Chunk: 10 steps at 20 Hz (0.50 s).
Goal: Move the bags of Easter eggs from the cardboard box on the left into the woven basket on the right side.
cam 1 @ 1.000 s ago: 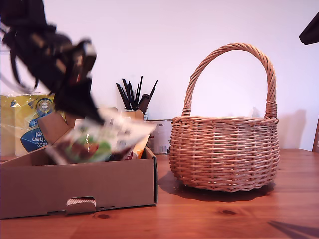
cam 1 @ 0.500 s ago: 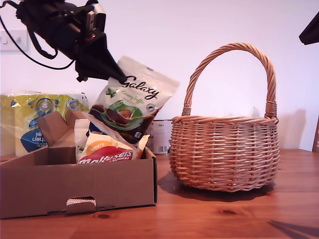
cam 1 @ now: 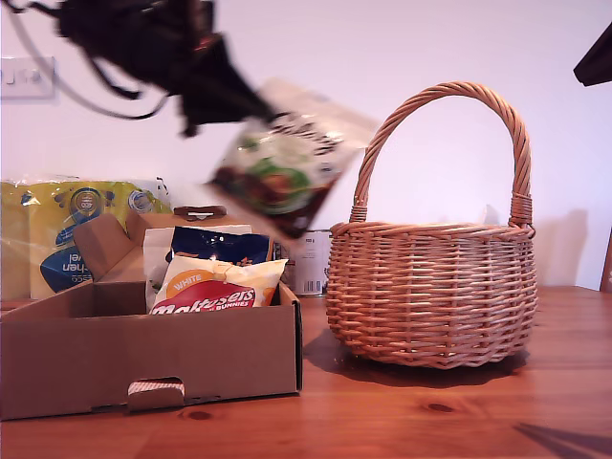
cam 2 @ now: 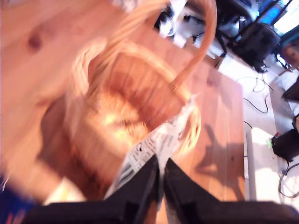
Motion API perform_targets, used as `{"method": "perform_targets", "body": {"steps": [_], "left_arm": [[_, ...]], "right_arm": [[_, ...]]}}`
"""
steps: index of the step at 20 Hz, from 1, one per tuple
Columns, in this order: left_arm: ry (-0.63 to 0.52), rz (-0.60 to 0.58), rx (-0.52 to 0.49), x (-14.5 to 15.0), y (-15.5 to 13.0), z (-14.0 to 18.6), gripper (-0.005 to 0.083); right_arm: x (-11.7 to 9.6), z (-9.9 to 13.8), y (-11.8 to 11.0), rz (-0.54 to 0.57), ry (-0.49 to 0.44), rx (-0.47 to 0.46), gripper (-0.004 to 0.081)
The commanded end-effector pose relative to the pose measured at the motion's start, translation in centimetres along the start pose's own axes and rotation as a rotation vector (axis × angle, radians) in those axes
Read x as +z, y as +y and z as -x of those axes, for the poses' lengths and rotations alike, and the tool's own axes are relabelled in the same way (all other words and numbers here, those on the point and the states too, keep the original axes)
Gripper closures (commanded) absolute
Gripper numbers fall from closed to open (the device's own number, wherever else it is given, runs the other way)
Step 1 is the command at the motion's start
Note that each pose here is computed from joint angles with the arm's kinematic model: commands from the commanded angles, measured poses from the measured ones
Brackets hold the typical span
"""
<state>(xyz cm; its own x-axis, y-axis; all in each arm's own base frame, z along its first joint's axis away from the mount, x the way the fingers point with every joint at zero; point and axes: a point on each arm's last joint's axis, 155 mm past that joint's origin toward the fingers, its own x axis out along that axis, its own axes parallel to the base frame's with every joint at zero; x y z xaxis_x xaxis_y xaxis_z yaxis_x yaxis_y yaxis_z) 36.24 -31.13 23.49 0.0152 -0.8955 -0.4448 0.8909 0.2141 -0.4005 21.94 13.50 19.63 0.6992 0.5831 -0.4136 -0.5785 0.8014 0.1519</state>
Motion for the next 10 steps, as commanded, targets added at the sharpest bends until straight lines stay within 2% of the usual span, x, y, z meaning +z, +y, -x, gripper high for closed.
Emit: {"method": "perform_targets", "body": {"steps": [1,5,10], "left_arm": [[-0.039,-0.074,-0.008,2.0,-1.2,-2.1,0.0795],[-0.118,-0.147,0.081,5.4,-1.6,-4.6,0.0795],[-0.035,-0.124,0.124,2.9,-1.0,-9.1,0.0795]], "right_arm": [[0.6,0.2,0.3,0.010,-0.014,0.010,0.0783],[0.5,0.2,0.3,0.010,-0.013,0.011,0.0783],[0.5,0.2,0.3,0.010,-0.013,0.011,0.0783]]}}
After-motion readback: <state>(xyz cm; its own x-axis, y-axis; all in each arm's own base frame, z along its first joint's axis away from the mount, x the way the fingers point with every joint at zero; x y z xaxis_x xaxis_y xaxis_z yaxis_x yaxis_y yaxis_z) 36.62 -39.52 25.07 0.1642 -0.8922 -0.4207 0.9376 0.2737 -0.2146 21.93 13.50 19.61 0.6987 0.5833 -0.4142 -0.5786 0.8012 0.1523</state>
